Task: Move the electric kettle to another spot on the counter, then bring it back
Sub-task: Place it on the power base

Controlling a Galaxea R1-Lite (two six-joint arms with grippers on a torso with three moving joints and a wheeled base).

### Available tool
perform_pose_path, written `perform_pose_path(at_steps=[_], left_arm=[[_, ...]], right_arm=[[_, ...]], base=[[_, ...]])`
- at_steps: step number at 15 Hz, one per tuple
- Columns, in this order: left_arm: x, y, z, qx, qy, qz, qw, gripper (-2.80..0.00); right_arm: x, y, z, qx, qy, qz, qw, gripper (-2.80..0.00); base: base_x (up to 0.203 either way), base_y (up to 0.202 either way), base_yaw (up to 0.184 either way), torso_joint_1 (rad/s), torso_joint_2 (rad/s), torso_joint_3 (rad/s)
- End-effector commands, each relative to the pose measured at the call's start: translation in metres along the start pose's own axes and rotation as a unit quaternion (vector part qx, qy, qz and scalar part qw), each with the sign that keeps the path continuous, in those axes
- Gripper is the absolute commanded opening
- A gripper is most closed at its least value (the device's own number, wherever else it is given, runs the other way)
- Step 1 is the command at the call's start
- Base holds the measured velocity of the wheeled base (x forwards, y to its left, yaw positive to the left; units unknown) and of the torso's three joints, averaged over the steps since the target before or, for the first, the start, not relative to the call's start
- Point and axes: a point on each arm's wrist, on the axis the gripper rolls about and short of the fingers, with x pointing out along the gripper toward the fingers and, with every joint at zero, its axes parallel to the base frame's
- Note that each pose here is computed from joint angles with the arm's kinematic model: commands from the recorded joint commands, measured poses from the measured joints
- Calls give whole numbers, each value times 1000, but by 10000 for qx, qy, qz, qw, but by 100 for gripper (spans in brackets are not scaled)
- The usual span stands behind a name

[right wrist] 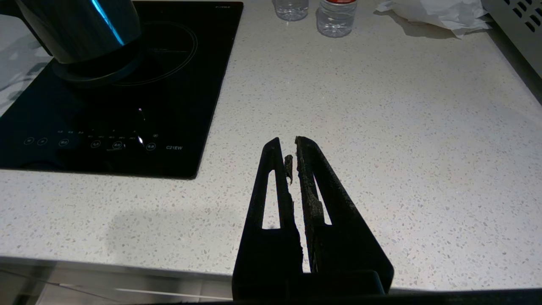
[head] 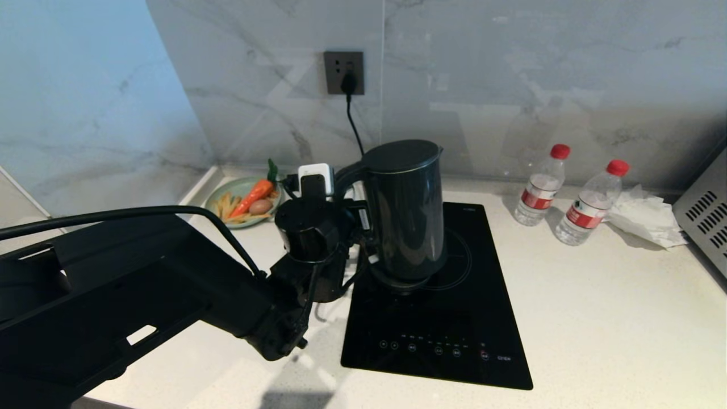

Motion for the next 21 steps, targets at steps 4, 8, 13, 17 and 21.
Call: perform_pose_path(at_steps=[4, 8, 13, 17, 21], left_arm=[[-7, 4, -1, 16, -108, -139, 9998, -280], [-7, 5, 4, 114, -218, -147, 9996, -280], [-6, 2, 4, 151, -240, -157, 9995, -280], [1, -7, 2, 269, -338, -148, 9990, -280], [5, -10, -7, 318, -328, -154, 9988, -280]], right_arm=[[0, 0, 0, 0, -1, 0, 10000, -280], [0, 0, 0, 0, -1, 0, 10000, -280], [0, 0, 0, 0, 3, 1, 10000, -280], [0, 0, 0, 0, 6, -2, 10000, -280], [0, 0, 0, 0, -1, 0, 10000, -280]], base=[[0, 0, 0, 0, 0, 0], [0, 0, 0, 0, 0, 0], [0, 0, 0, 0, 0, 0], [0, 0, 0, 0, 0, 0], [0, 0, 0, 0, 0, 0]])
